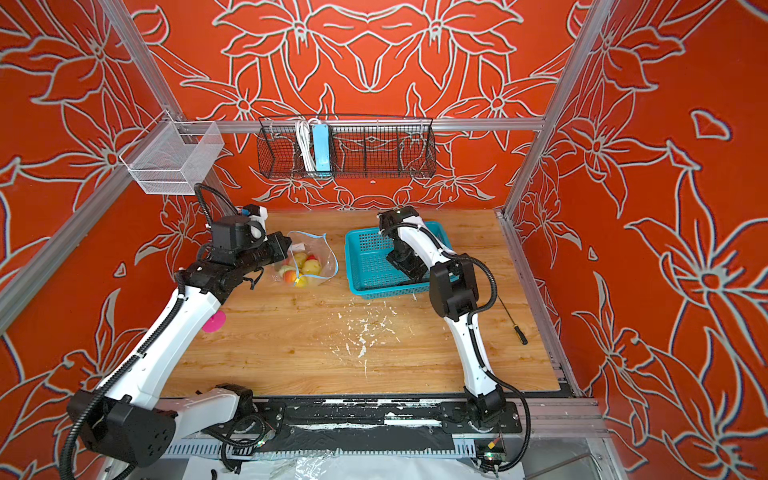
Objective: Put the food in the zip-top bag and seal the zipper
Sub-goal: 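Close the right gripper around the dark purple eggplant, then lift the eggplant out of the basket with the right gripper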
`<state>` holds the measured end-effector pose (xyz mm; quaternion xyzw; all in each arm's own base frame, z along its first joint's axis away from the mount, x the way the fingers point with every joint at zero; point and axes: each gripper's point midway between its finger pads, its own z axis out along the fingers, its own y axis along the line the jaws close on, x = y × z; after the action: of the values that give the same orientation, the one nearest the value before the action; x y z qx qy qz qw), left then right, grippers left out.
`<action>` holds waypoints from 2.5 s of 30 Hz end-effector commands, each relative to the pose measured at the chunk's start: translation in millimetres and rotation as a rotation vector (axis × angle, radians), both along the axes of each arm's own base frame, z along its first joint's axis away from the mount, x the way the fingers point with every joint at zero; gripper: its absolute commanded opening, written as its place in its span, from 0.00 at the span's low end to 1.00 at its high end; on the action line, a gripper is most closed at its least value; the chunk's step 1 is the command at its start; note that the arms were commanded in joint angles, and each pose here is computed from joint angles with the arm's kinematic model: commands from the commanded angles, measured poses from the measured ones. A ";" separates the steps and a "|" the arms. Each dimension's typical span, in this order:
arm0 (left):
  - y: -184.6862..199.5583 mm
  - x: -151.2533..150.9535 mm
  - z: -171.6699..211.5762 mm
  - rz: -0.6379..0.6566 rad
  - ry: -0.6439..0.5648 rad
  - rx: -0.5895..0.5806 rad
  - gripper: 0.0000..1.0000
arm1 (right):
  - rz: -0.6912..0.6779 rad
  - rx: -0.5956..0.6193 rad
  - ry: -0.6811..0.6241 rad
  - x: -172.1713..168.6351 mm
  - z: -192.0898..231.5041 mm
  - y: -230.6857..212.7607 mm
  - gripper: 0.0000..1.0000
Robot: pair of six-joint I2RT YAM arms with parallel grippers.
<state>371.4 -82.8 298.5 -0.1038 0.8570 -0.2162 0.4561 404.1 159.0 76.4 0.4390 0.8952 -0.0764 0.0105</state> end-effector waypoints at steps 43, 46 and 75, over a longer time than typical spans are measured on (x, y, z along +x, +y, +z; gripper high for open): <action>4.9 8.1 -9.2 0.005 0.029 -0.011 0.00 | 0.215 0.262 -0.523 55.4 16.0 36.2 0.30; 5.3 8.4 -9.7 0.008 0.028 -0.008 0.00 | 0.307 0.298 -0.608 54.2 33.6 43.9 0.28; 7.8 10.1 -14.3 0.017 0.038 0.011 0.00 | 0.936 0.342 -1.143 -8.0 165.3 148.8 0.27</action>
<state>380.9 -76.9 281.9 -0.1147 0.8668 -0.2092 0.4379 396.8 296.2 213.9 0.0091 0.8713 0.2999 0.3884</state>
